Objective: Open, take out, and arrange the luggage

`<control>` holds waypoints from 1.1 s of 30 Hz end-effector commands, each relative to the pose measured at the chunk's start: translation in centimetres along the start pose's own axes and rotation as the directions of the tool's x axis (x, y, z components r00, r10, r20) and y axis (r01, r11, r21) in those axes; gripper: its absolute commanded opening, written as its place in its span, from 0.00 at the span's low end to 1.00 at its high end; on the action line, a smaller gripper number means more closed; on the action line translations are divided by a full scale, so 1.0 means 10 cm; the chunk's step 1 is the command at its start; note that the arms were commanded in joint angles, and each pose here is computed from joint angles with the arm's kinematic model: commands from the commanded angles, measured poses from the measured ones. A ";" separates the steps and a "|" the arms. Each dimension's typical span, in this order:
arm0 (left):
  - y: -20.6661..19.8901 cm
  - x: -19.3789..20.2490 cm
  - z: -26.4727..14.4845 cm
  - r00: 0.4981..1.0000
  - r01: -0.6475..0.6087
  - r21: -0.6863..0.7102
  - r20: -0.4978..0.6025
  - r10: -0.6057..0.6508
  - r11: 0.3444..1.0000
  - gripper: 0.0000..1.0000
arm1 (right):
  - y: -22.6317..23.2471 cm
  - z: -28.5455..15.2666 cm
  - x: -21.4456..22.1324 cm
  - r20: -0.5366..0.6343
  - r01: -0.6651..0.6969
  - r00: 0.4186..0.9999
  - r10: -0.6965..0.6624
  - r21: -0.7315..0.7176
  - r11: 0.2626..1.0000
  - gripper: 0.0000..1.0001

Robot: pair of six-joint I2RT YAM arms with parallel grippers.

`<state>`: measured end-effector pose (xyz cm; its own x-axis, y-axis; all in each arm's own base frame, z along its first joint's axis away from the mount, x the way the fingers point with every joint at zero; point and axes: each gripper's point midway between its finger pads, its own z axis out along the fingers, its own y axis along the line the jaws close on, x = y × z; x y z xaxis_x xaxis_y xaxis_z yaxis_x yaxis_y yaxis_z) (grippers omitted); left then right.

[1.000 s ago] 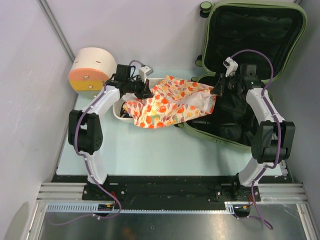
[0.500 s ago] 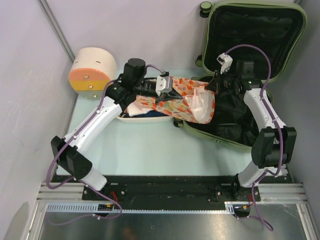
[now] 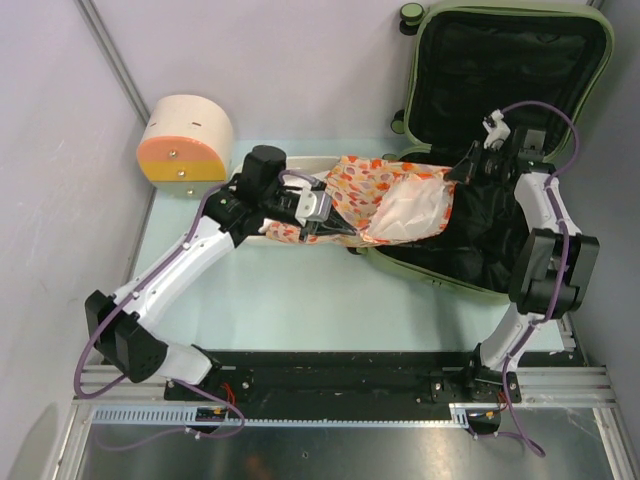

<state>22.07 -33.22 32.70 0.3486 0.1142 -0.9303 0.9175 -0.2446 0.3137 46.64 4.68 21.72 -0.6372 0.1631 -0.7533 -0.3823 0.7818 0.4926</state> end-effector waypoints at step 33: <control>0.04 -0.17 0.49 0.994 -0.066 0.158 0.099 0.051 0.985 0.00 | 1.14 0.12 -0.09 0.043 0.184 0.983 -0.180 -0.338 0.923 0.00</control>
<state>21.23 -36.83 31.12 0.2841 0.1007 -0.9535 0.9052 -0.3559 0.2321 45.89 8.65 18.04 -0.7624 0.2487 -0.5973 -0.3094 0.6707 0.6742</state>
